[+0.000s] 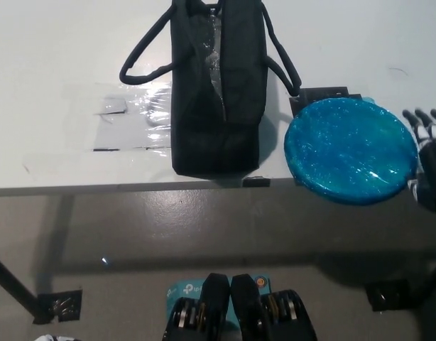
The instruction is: The robot uses its right hand to pick up a stack of plates kept in the middle of the desk and put it inside a bag kept next to it
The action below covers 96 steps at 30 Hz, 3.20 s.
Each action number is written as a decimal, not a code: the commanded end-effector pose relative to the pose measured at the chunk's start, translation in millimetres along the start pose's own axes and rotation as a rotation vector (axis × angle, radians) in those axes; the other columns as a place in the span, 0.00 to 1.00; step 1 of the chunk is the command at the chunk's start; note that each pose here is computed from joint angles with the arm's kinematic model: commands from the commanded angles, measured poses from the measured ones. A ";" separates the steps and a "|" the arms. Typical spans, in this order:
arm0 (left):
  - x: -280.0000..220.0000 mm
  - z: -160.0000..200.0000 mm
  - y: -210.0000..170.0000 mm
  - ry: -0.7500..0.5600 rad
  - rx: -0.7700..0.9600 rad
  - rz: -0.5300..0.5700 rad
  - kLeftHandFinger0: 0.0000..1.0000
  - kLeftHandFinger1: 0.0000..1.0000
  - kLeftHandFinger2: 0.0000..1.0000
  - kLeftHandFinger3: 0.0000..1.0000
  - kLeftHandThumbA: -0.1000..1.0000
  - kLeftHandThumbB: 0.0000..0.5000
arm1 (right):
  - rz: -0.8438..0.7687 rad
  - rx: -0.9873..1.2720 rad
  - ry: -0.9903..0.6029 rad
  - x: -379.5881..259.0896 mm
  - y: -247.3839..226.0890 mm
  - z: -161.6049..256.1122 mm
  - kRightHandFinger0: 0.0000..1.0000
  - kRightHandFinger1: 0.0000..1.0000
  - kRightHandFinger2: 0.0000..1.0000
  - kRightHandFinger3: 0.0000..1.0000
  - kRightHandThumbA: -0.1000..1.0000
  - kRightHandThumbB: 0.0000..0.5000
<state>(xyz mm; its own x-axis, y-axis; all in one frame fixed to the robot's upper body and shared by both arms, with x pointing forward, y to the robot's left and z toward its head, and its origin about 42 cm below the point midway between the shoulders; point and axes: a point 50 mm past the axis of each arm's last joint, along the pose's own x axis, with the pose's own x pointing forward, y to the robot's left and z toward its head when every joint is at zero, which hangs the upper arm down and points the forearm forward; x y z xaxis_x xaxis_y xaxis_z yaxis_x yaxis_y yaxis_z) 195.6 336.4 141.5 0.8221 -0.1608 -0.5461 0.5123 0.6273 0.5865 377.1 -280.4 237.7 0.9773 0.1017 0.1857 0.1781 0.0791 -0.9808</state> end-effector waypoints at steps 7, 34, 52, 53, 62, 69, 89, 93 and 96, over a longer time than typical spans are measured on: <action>-3.3 5.2 4.2 -0.014 0.010 -0.003 0.78 0.75 0.87 1.00 0.57 0.00 | -0.043 -0.055 -0.092 -5.8 21.8 28.8 1.00 1.00 1.00 1.00 0.75 1.00; -9.4 2.6 0.9 -0.005 0.004 -0.001 0.80 0.76 0.87 0.97 0.51 0.00 | -0.061 0.034 -0.130 -8.3 -1.4 44.5 1.00 1.00 1.00 1.00 1.00 1.00; -6.0 4.4 3.6 -0.014 0.006 -0.006 0.80 0.75 0.88 0.99 0.57 0.00 | -0.003 0.079 -0.092 -9.7 0.9 58.9 1.00 1.00 1.00 1.00 1.00 1.00; -5.1 5.5 3.8 -0.017 0.007 -0.007 0.80 0.75 0.88 0.99 0.58 0.00 | 0.020 0.080 -0.076 -9.4 5.8 57.8 1.00 1.00 1.00 1.00 1.00 1.00; -4.5 7.1 3.8 -0.023 0.006 -0.007 0.76 0.74 0.87 0.97 0.60 0.00 | 0.101 0.090 -0.028 -7.0 26.6 60.1 1.00 1.00 1.00 1.00 1.00 1.00; -3.6 10.5 8.3 -0.027 0.027 -0.003 0.79 0.75 0.87 0.98 0.61 0.00 | 0.101 0.097 -0.014 -2.3 31.9 59.8 1.00 1.00 1.00 1.00 1.00 1.00; -4.5 9.6 6.6 -0.025 0.035 -0.002 0.81 0.76 0.86 1.00 0.71 0.00 | -0.450 -0.160 -0.242 47.6 57.6 31.4 0.00 0.00 0.00 0.56 0.09 0.08; -4.6 9.3 6.3 -0.029 0.030 -0.004 0.79 0.75 0.85 1.00 0.71 0.02 | -0.519 -0.107 -0.325 50.1 43.3 43.2 0.00 0.00 0.01 0.08 0.00 0.11; -4.3 9.1 6.0 -0.030 0.031 -0.005 0.77 0.74 0.85 1.00 0.74 0.00 | -0.494 -0.059 -0.352 46.5 37.4 48.0 0.00 0.00 0.00 0.14 0.00 0.21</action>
<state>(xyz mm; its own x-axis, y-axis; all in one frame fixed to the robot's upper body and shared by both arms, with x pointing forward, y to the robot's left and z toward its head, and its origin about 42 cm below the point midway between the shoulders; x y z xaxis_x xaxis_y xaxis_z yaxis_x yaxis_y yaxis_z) 199.4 330.3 140.4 0.8108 -0.1926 -0.5528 0.5360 0.6241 0.5686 405.7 -226.4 150.4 0.9708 0.1409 0.1940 0.1884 0.0526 -0.9807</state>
